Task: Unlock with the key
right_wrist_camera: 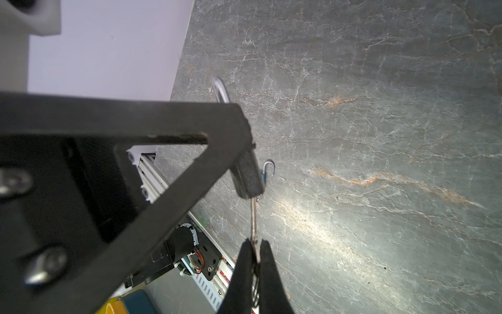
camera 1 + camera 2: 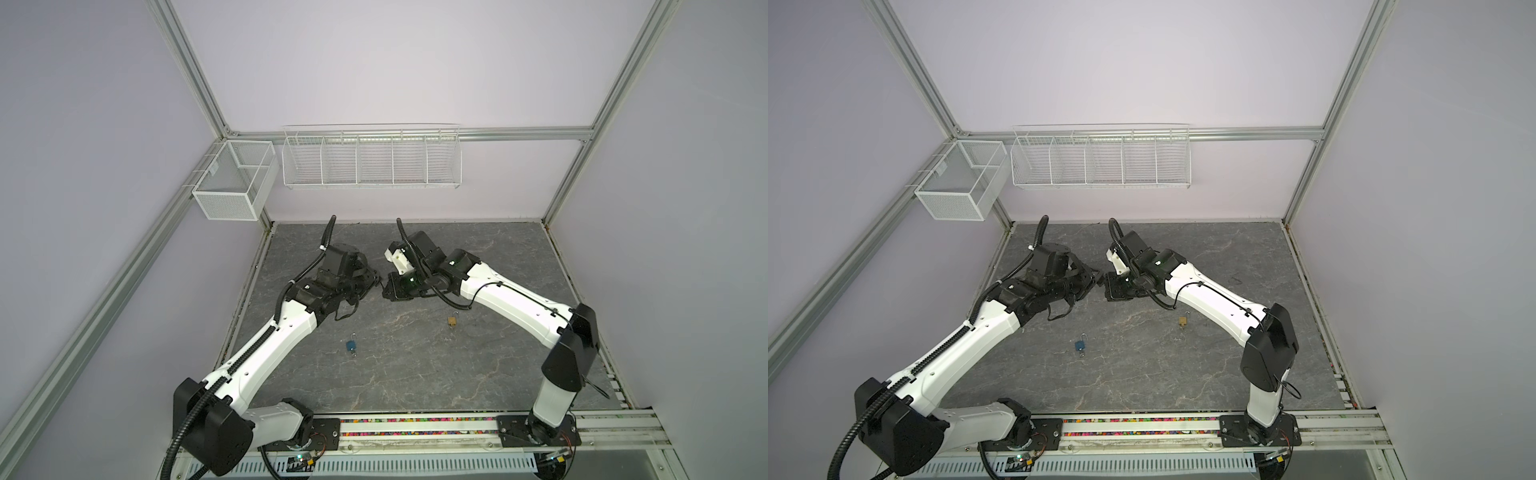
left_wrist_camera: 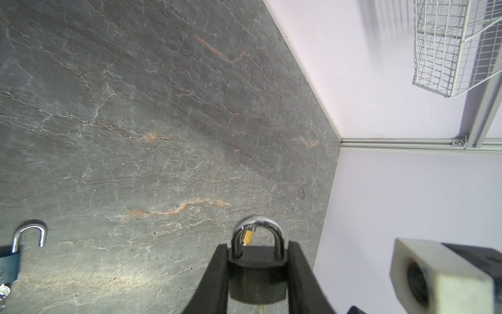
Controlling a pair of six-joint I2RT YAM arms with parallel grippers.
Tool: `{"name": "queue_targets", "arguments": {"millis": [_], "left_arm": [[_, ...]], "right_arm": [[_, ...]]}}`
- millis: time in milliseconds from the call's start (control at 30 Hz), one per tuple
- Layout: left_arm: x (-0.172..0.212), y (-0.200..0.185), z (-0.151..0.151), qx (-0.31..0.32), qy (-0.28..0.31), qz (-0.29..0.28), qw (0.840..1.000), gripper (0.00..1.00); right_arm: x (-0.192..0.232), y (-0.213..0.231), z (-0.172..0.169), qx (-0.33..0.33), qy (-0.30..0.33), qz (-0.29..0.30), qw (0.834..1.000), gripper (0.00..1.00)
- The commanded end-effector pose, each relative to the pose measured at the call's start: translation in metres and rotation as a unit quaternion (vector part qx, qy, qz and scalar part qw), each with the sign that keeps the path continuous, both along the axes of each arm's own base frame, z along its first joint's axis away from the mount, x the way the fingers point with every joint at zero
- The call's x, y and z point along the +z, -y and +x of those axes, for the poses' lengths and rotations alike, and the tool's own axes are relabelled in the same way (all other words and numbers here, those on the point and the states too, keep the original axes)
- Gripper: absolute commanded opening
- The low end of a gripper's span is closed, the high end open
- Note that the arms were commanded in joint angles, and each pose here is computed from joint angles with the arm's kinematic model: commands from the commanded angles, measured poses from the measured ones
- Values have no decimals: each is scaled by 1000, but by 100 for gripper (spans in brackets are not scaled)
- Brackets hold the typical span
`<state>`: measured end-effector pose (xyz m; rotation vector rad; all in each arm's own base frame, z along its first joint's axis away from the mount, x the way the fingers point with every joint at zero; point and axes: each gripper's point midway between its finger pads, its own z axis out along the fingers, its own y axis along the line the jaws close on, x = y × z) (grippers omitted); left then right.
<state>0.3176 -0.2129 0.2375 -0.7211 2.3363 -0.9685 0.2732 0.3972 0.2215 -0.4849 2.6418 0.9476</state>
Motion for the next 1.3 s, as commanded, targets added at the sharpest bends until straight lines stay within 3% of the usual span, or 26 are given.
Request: {"name": "queue_targets", "arguments": {"millis": [0, 233, 600, 900, 967, 1267], "left_arm": [[15, 12, -9, -23, 5, -44, 999, 0], [22, 16, -8, -25, 9, -68, 997, 0], [24, 20, -8, -26, 1, -101, 995, 0], [25, 15, -9, -21, -1, -114, 993, 0], [30, 17, -10, -30, 8, -124, 992, 0], [25, 17, -27, -101, 20, -26, 994, 0]], "right_arm": [[3, -9, 12, -9, 10, 13, 1000, 6], [-6, -6, 10, -5, 23, -10, 1000, 6], [-4, -19, 5, 11, 31, 7, 999, 6], [-8, -15, 6, 15, 46, -15, 999, 7], [-5, -18, 8, 19, 44, 4, 999, 7], [43, -33, -2, 55, 8, 99, 994, 7]]}}
